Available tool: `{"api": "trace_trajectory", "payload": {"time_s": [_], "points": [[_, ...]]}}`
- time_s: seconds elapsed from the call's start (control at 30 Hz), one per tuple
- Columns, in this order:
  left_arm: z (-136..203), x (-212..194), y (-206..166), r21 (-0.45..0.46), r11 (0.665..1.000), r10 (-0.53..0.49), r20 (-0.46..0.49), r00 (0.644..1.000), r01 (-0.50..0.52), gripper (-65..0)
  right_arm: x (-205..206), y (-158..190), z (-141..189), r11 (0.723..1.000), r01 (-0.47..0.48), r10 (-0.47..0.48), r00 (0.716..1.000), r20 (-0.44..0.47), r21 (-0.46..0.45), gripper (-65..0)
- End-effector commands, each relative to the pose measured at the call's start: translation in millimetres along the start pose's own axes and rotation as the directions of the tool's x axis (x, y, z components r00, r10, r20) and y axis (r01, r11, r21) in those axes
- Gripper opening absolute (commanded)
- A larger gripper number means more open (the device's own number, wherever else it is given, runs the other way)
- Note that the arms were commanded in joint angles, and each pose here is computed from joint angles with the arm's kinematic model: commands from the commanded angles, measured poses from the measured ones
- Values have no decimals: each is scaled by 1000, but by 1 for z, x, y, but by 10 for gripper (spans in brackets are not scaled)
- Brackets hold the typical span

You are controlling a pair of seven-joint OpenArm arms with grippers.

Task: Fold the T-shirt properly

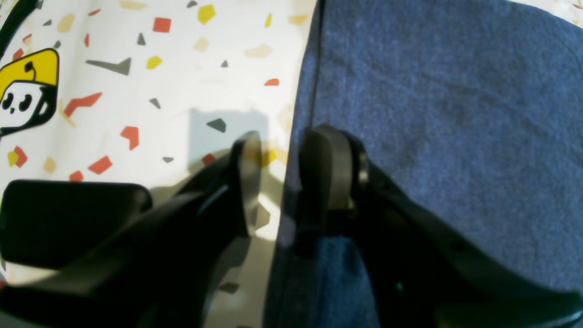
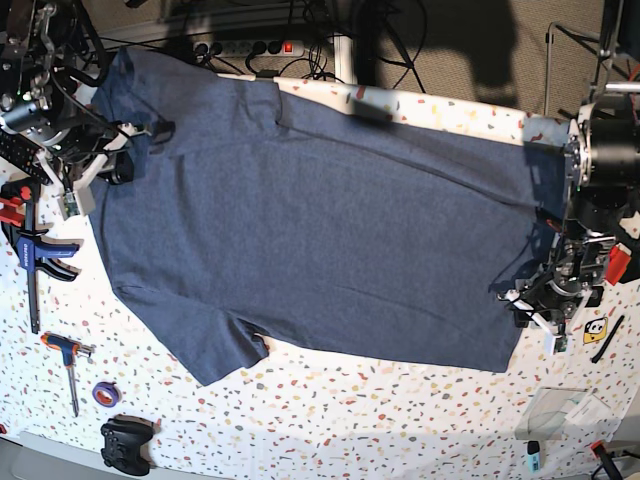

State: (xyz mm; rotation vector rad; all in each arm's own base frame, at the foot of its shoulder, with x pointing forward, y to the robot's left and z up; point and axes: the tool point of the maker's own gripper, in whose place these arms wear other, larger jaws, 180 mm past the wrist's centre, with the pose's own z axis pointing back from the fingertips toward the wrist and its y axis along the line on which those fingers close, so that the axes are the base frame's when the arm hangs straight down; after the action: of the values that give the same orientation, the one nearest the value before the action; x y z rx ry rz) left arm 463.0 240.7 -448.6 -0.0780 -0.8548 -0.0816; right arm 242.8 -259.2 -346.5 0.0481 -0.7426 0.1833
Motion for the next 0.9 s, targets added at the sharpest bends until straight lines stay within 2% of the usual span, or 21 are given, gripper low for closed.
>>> {"api": "trace_trajectory", "payload": {"time_s": [0.0, 0.13, 0.27, 0.4, 0.5, 0.53, 0.6, 0.63, 0.73, 0.87], "points": [[8, -55, 3, -19, 999, -43, -215, 976, 40, -448, 15, -3, 4, 1000, -29, 29, 998, 47, -3, -612], [16, -58, 21, -9, 999, 28, -191, 981, -30, -448, 17, -3, 5, 1000, -29, 29, 998, 61, -3, -612], [22, -38, 37, -14, 995, 93, -111, 989, -95, -448, 22, -2, 5, 1000, -30, 30, 996, 87, -1, -612], [27, -8, 50, -22, 994, 110, -25, 994, -110, -448, 25, -2, 5, 1000, -31, 31, 994, 103, -2, -612], [32, 13, 50, -69, 988, 138, 17, 990, -136, -491, 26, -2, 5, 1000, -30, 30, 993, 113, -1, -620], [35, 17, 47, -103, 985, 142, 14, 990, -140, -523, 26, -2, 5, 1000, -29, 28, 993, 114, 1, -648], [43, 23, 38, -195, 969, 156, 2, 988, -152, -629, 26, 0, 5, 999, -32, 31, 993, 114, 6, -650], [46, 24, 41, -201, 963, 180, -9, 984, -178, -650, 27, 1, 5, 999, -42, 40, 992, 117, 14, -650], [58, 24, 54, -210, 928, 303, -56, 951, -308, -650, 27, 9, 5, 997, -46, 38, 992, 123, 56, -650], [76, 22, 67, -240, 855, 445, -118, 888, -460, -650, 21, 16, 2, 998, -22, 15, 994, 111, 61, -650]]}}
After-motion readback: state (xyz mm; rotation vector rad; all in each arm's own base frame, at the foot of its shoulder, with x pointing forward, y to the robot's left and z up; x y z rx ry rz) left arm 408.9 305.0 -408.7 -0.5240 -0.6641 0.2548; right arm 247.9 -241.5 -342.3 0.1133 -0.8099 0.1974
